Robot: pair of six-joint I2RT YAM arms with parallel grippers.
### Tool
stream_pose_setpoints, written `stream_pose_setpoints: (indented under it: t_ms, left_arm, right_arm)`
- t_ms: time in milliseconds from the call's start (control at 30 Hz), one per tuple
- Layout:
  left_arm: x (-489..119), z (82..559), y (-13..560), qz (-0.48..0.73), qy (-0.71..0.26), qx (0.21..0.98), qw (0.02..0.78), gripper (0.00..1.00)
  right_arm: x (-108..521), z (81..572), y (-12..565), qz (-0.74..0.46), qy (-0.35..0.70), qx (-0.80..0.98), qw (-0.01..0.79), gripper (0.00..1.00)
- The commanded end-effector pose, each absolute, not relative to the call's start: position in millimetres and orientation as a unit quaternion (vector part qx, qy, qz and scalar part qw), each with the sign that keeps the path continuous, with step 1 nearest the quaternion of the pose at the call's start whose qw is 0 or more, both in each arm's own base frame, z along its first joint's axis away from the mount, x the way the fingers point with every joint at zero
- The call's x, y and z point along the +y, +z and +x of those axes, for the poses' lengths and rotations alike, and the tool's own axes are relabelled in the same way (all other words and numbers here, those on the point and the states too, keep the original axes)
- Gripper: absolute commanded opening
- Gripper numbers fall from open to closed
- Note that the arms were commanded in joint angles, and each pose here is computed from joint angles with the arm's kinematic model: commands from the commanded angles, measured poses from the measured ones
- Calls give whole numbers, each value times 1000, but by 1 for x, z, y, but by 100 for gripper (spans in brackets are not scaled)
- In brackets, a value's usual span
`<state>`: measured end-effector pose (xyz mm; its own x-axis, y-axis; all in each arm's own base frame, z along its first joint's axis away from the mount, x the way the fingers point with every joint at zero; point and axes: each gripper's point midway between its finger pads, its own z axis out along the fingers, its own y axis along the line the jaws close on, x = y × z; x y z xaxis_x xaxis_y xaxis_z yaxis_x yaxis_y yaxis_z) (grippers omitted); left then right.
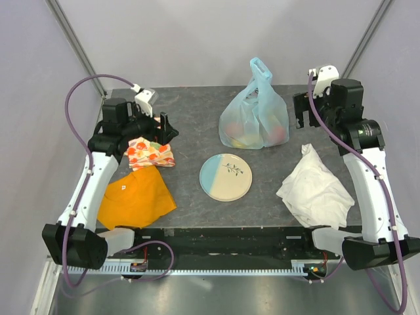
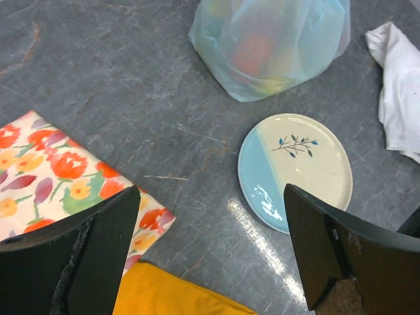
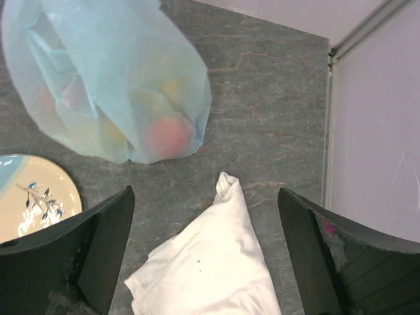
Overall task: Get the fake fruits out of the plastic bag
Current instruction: Adjust the plastic bag at the center of the board.
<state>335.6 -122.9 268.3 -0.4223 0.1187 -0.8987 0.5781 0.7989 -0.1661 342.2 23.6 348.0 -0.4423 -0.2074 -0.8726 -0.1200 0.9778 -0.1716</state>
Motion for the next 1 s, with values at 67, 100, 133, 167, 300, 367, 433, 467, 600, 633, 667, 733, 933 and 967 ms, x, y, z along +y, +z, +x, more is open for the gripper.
stream_pose_setpoints:
  t_ms: [67,100,133,167,300,367,433,467,600,633,667,733,933,967]
  left_arm:
    - [-163,354,305,246,-296,779,494,94]
    - [-165,360,308,249,-294,778,496,94]
    - [-168,368,323,257,-289,768,510,94]
    - [-172,375,323,267,-288,766,509,94]
    - [-174,427,295,311,-243,772,498,91]
    - [-174,447,307,330,-219,762,513,91]
    - [-179,470,307,333,-222,758,515,91]
    - [-185,476,307,335,-232,755,513,91]
    - [-215,497,315,343,-266,735,521,90]
    - [-224,499,323,343,-280,726,526,90]
    - [-240,498,320,353,-299,717,521,90]
    - [-266,497,330,366,-321,694,530,90]
    - [-329,508,322,392,-365,664,522,91]
    - [-336,512,313,390,-373,666,515,91]
  right_arm:
    - [87,338,374,-284,71,778,556,98]
    - [95,340,377,-327,72,754,565,98]
    - [101,344,382,-327,78,746,575,98]
    - [109,359,391,-321,79,733,595,98]
    - [106,403,392,-261,55,756,597,93]
    - [105,424,395,-238,40,753,612,91]
    - [105,438,403,-223,26,744,630,91]
    - [113,445,403,-226,27,741,632,91]
    - [124,467,408,-212,14,728,652,91]
    - [128,471,409,-208,19,724,658,91]
    - [135,476,405,-202,29,725,658,91]
    - [144,481,410,-196,36,712,674,91]
    - [150,507,387,-153,9,718,679,92]
    - [144,511,385,-138,-4,720,680,92]
